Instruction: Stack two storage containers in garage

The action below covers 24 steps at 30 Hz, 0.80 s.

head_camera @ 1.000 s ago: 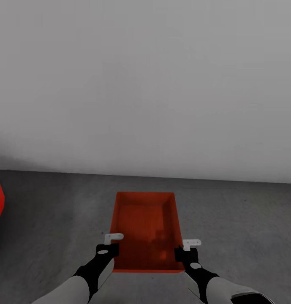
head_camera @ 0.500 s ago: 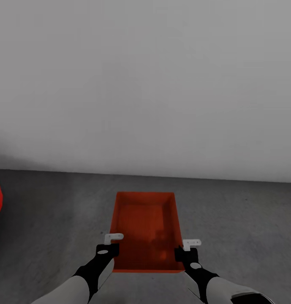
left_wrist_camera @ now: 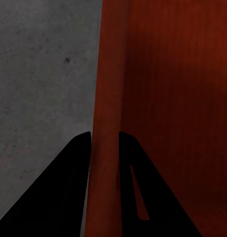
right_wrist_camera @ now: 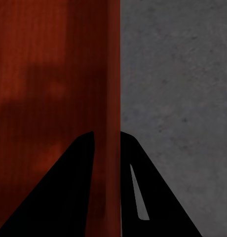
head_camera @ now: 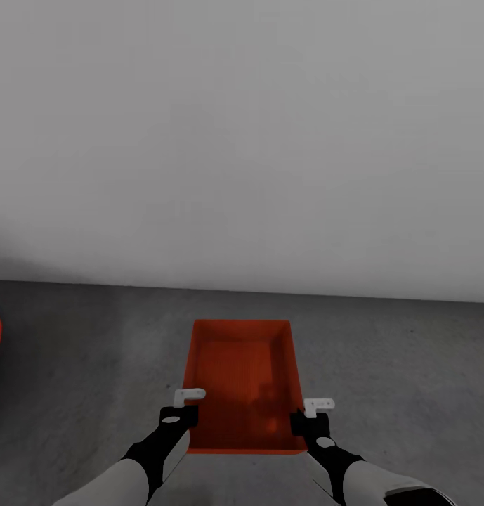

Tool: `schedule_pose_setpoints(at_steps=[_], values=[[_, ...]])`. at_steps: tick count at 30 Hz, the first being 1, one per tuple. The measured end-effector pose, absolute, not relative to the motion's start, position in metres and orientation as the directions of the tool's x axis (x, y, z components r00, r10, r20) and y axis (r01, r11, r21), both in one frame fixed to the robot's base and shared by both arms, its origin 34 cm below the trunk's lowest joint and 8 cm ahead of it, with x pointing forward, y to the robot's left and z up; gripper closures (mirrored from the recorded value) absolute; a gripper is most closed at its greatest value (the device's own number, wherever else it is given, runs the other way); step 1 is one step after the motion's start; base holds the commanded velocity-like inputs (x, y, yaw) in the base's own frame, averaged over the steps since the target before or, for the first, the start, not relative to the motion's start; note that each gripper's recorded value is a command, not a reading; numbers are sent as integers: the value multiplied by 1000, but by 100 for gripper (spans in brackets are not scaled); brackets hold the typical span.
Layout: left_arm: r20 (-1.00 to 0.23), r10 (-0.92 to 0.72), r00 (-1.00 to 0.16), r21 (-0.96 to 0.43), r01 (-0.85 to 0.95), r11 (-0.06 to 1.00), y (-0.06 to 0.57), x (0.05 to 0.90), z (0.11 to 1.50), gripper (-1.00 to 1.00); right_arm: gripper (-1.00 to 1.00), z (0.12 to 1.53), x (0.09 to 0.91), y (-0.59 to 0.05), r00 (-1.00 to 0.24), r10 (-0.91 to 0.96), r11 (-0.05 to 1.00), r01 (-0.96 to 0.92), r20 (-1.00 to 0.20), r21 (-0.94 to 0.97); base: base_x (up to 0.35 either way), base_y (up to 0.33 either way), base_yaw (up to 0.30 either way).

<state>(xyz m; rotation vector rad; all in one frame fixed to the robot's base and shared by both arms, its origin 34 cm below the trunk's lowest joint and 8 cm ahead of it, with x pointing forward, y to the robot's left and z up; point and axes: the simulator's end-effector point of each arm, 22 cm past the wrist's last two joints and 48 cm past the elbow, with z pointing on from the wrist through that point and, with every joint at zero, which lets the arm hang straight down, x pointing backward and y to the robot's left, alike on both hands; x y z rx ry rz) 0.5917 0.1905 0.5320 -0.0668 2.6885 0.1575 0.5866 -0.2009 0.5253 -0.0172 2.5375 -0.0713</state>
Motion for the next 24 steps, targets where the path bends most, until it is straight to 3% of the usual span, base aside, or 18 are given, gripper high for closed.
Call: schedule_pose_setpoints(at_steps=[24], values=[[-436,-22,-900,100,-73,992,190,593,495,100,100,488,587,-201,-823,-28,998,4,-568,-55,0,0,0]])
